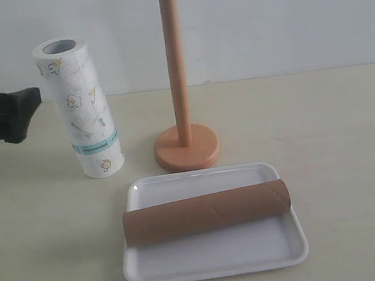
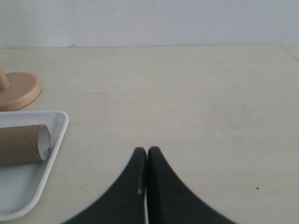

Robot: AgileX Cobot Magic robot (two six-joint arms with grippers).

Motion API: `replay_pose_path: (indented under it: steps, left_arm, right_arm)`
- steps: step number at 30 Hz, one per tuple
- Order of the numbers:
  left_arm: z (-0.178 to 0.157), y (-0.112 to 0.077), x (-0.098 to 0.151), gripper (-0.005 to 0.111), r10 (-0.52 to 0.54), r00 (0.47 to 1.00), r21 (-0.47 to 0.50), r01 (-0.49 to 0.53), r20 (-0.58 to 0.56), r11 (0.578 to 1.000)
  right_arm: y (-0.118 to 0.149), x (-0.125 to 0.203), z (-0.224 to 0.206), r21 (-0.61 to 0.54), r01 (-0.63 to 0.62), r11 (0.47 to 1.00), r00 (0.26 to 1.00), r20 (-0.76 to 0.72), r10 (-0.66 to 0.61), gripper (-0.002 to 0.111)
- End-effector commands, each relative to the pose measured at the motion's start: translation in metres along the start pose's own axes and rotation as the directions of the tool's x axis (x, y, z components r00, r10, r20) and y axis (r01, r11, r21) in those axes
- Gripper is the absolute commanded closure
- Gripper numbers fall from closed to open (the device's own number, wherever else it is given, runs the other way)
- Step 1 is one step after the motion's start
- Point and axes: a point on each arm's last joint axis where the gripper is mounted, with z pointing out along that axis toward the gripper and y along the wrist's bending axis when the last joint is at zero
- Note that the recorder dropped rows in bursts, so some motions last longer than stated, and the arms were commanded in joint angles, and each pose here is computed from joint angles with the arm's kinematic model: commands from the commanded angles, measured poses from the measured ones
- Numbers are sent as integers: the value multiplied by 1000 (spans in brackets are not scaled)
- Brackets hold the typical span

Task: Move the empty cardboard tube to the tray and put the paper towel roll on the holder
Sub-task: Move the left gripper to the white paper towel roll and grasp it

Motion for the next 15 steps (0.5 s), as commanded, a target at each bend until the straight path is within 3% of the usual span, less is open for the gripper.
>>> replay_pose_path:
  steps: [1,6,10,15]
  left_arm:
    - [19,-13,16,-3,-28,996,141,15,87,990]
    - [52,-15,42,-3,-67,993,181,48,95,982]
    - [80,-3,49,-3,-164,980,78,156,113,985]
    - [102,-9,48,-3,-97,988,166,76,120,983]
  right_arm:
    - [0,-1,0,4,7,1000,1000,12,-7,108]
    - [0,-1,0,4,7,1000,1000,12,-7,108]
    - [0,-3,-1,3,7,1000,999,33,-7,108]
    - [0,-3,-1,3,7,1000,999,33,-7,108]
